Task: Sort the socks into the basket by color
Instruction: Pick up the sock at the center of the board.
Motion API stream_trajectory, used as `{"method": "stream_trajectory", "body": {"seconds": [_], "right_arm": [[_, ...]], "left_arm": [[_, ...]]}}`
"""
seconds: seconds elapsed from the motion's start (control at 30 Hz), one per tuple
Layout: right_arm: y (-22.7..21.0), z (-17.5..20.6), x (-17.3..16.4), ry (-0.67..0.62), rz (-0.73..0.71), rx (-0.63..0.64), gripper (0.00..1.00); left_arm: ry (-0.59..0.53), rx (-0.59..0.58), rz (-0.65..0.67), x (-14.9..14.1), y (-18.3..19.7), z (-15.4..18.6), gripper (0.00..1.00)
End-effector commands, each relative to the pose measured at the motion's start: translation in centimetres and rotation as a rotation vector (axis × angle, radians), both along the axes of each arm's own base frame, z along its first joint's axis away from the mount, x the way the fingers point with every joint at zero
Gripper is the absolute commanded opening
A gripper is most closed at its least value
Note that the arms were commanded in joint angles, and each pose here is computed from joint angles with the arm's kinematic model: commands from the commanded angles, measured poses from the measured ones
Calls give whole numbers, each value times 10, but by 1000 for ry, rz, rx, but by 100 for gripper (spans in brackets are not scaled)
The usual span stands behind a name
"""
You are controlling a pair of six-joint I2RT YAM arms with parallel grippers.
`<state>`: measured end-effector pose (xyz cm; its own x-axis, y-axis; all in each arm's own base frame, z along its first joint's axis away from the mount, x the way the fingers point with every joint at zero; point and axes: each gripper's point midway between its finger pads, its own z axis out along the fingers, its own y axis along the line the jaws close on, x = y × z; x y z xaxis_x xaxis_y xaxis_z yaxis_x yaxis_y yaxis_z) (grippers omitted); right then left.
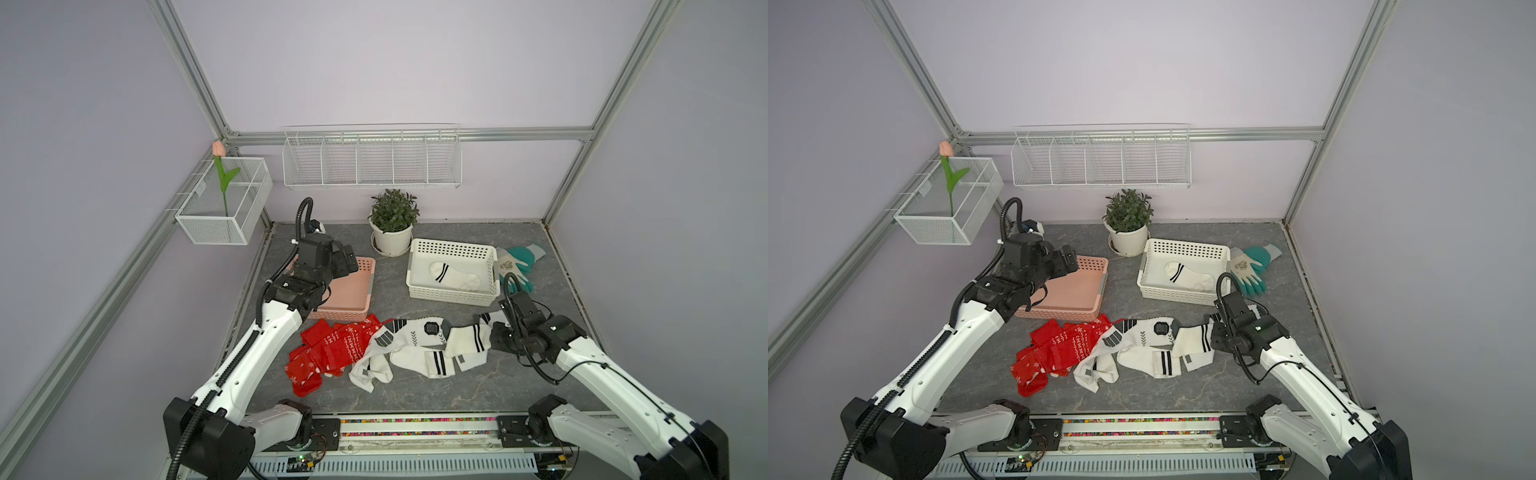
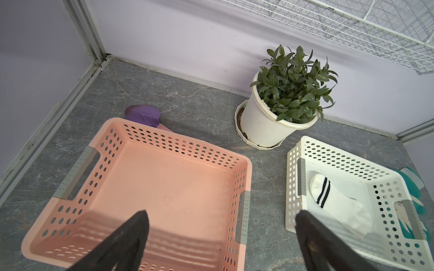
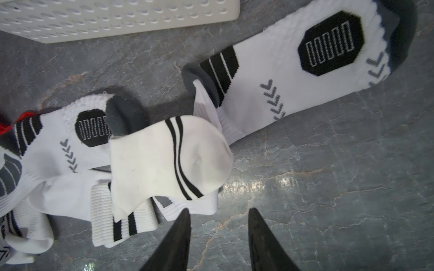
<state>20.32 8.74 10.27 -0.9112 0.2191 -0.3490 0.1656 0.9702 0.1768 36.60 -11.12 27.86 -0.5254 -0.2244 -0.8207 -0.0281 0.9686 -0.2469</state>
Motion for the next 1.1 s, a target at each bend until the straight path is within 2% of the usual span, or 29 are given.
{"method": "stream_trajectory", "body": {"seconds": [0.0,0.33,0.9,1.07], "right_arm": [[7,-10,10,-16,-39,68,45],[8,-23,17,-79,-87,183,45],[12,-39,21,-30,-84,205,44],[14,-36,21,-34,-75,208,39]], "left_arm": [[-8,13,0,1,0,6,99],[-7,16,-4,0,-2,4,99],[-8,22,-11,0,-5,4,99],[-5,25,-12,0,-5,3,99]]}}
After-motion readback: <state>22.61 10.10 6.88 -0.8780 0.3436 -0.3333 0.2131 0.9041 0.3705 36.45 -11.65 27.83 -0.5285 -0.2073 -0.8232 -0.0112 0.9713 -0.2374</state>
